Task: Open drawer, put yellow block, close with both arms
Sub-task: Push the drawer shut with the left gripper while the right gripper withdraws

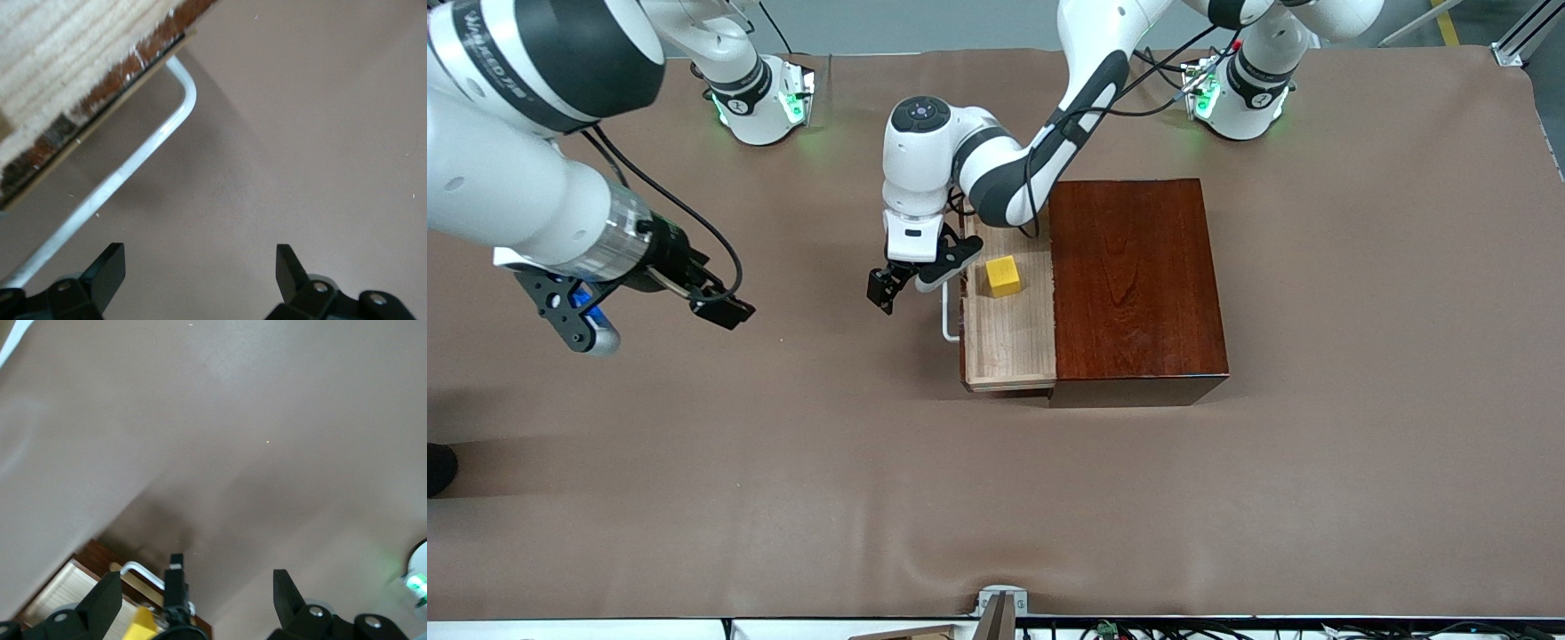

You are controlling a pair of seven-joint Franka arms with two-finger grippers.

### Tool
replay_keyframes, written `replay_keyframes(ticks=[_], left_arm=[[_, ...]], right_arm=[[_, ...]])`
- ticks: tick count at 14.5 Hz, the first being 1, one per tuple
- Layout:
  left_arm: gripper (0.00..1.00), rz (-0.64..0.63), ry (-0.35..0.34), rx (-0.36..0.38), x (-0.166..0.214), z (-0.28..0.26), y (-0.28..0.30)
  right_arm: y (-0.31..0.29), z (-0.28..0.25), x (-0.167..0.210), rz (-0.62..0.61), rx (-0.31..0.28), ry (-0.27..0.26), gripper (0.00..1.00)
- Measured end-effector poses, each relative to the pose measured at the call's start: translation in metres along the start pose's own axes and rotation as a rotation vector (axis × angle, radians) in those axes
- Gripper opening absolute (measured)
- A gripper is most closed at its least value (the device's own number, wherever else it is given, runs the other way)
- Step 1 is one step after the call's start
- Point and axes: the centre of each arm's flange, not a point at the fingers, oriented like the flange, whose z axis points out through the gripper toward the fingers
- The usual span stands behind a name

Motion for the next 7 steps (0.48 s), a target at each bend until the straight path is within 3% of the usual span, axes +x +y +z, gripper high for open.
replay_keyframes(ticks=[7], left_arm=[[1.0,-0.055,0.019,0.036,0.004,0.009,-0.005]], right_arm=[[0.047,-0.027,0.028,-0.275,-0.016,-0.013,1.0]])
